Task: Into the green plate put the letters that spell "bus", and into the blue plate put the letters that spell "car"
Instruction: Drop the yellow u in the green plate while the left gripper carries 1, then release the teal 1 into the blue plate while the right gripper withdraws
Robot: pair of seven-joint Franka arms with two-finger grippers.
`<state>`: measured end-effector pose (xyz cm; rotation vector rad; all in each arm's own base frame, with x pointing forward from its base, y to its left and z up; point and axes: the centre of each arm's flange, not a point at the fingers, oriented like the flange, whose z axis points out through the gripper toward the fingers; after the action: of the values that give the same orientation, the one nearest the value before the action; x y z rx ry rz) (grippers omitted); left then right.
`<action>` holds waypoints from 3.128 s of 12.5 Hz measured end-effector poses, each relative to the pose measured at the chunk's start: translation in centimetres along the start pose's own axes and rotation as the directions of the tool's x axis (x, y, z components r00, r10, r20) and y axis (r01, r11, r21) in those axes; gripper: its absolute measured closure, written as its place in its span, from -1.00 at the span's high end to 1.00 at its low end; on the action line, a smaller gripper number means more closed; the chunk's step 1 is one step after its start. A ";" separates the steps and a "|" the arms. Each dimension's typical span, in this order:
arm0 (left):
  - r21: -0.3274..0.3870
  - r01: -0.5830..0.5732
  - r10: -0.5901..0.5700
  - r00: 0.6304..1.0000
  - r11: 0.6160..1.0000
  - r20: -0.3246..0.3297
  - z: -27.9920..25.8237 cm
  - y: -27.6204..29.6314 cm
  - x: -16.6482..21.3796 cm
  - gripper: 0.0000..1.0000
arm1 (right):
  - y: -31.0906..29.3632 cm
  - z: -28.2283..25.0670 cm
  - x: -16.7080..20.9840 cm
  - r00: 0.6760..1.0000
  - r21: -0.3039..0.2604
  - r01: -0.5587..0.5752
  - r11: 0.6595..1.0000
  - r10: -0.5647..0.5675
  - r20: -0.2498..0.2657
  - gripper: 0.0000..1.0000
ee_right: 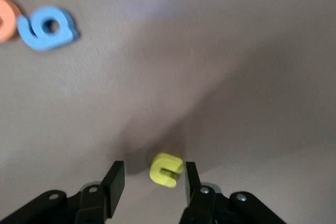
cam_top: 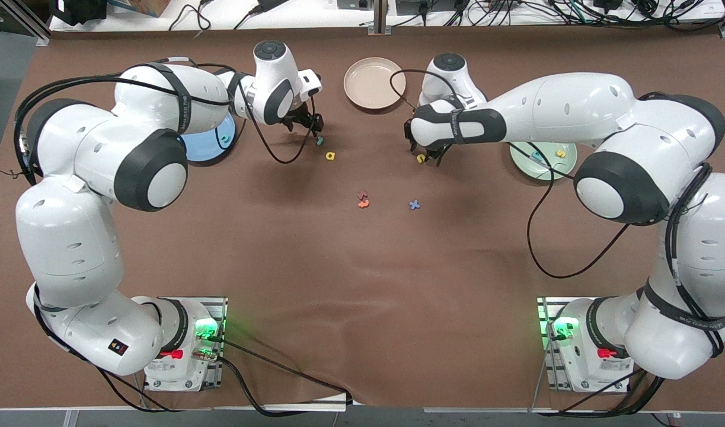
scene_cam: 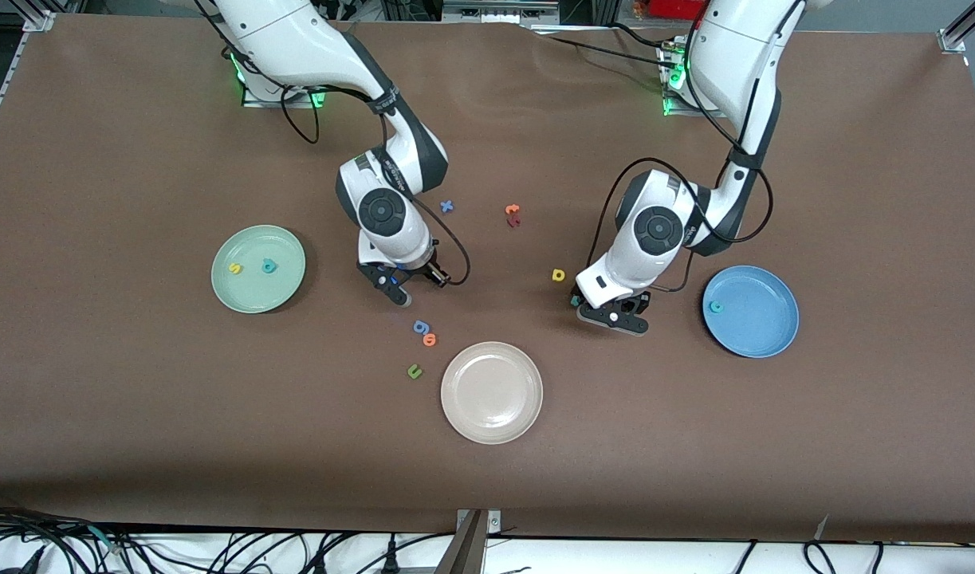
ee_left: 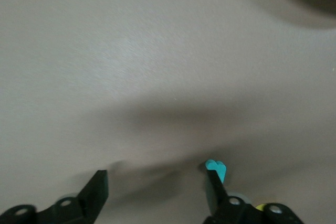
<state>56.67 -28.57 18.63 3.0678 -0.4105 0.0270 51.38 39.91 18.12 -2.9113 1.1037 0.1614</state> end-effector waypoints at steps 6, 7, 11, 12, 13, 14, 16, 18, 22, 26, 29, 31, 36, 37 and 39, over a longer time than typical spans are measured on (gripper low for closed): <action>-0.003 -0.002 0.002 1.000 1.000 -0.015 0.2 2.2 0.5 0.55 | 0.0 0.4 -0.3 1.000 -0.003 0.002 1.000 -0.002 -0.002 -0.39; -0.002 -0.002 0.002 1.000 1.000 -0.012 0.4 2.2 0.5 0.56 | 0.0 0.4 -0.2 1.000 -0.003 0.005 1.000 -0.005 -0.004 -0.50; 0.002 -0.012 0.012 1.000 1.000 0.001 1.3 2.7 0.1 0.56 | 1.2 -1.5 3.6 0.996 -0.063 0.091 0.994 -0.092 -0.015 -0.50; 0.002 -0.013 0.013 1.000 1.000 0.002 1.4 2.8 0.1 0.56 | 1.8 -2.9 5.2 0.991 -0.085 0.133 0.987 -0.135 -0.012 -0.50; 0.003 -0.014 0.014 1.000 1.000 0.004 1.4 2.8 0.0 0.56 | 2.6 -4.3 6.7 0.984 -0.110 0.177 0.978 -0.178 -0.003 -0.50; 0.004 -0.013 0.013 1.000 1.000 0.005 1.6 2.7 0.0 0.56 | 3.7 -5.5 8.2 0.975 -0.143 0.224 0.964 -0.223 0.019 -0.50; 0.007 -0.014 0.014 1.000 1.000 0.009 1.8 2.7 0.0 0.44 | 6.2 -7.3 11.5 0.951 -0.202 0.310 0.929 -0.301 0.076 -0.50; 0.013 -0.021 0.021 1.000 1.000 0.008 1.8 2.6 0.0 0.22 | 9.0 -8.7 14.6 0.925 -0.246 0.378 0.892 -0.351 0.148 -0.50; 0.017 -0.022 0.022 1.000 1.000 0.005 1.6 2.3 0.1 -0.24 | 17.0 -9.1 21.5 0.862 -0.258 0.496 0.829 -0.434 0.261 -0.50; 0.021 -0.018 0.018 1.000 1.000 0.005 1.4 2.0 0.2 -0.63 | 22.9 -6.2 25.7 0.817 -0.213 0.568 0.795 -0.514 0.263 -0.50; 0.035 -0.030 0.030 1.000 0.999 0.000 1.3 0.3 0.7 -0.63 | 23.7 -5.7 26.1 0.812 -0.208 0.575 0.791 -0.521 0.264 -0.19; 0.047 -0.060 0.060 0.998 0.997 -0.006 0.9 -2.6 1.4 -0.63 | 23.2 -6.1 25.9 0.809 -0.201 0.580 0.789 -0.528 0.260 0.26; 0.063 -0.165 0.166 0.986 0.984 0.000 -2.8 -13.3 2.6 -0.63 | 18.2 -14.4 24.5 0.776 -0.156 0.615 0.773 -0.558 0.294 1.00; 0.063 -0.187 0.187 0.982 0.980 0.005 -3.5 -15.8 2.5 -0.63 | 16.9 -17.5 23.8 0.764 -0.139 0.625 0.768 -0.565 0.311 1.00; 0.065 -0.223 0.223 0.975 0.973 0.009 -4.4 -19.7 2.2 -0.63 | 15.2 -24.6 22.7 0.747 -0.113 0.642 0.758 -0.585 0.318 1.00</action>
<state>63.94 -9.92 22.23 3.0682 -0.7683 0.0466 60.38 12.15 40.39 -3.1240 0.0413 0.6585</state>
